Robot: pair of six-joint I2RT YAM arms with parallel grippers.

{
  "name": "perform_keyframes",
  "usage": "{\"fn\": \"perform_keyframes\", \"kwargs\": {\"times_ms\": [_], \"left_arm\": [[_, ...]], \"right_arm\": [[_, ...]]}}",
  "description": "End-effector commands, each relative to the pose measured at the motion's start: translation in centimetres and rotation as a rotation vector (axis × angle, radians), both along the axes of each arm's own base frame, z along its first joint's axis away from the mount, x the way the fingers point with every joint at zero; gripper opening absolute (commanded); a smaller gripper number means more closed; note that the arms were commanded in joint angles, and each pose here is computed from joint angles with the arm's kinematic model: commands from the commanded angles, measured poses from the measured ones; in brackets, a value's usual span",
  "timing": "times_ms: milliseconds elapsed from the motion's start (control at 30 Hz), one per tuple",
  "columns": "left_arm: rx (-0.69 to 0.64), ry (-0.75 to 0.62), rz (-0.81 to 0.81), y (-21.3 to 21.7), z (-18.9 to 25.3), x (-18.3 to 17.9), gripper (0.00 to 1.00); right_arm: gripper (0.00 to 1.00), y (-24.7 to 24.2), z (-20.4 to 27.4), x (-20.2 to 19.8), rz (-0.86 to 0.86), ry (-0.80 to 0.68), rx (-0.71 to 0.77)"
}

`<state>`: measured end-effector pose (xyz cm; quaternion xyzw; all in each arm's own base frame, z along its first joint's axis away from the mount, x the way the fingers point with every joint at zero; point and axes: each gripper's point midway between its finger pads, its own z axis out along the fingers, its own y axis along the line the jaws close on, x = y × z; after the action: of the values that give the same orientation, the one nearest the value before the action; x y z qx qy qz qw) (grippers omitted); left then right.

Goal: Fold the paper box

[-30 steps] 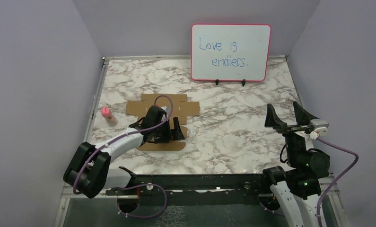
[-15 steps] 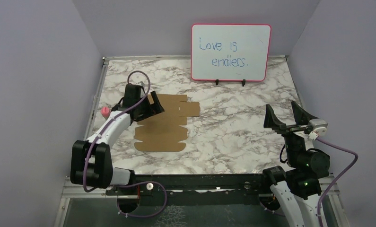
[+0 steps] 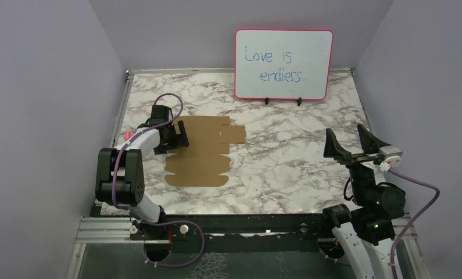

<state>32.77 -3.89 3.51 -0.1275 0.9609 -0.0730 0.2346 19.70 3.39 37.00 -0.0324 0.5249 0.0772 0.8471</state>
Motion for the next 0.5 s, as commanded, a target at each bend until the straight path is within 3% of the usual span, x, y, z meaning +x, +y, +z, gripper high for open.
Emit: {"fn": "perform_keyframes", "kwargs": {"times_ms": [0,467], "left_arm": [[0.003,0.052,-0.018,0.1,-1.3,-0.8,0.99],[-0.109,0.101,-0.096,-5.9,-2.1,-4.1,0.99]], "right_arm": [[1.00,0.6,0.2,-0.1,0.032,-0.001,0.002],[1.00,0.5,0.2,-0.3,0.031,-0.007,0.005]]}}
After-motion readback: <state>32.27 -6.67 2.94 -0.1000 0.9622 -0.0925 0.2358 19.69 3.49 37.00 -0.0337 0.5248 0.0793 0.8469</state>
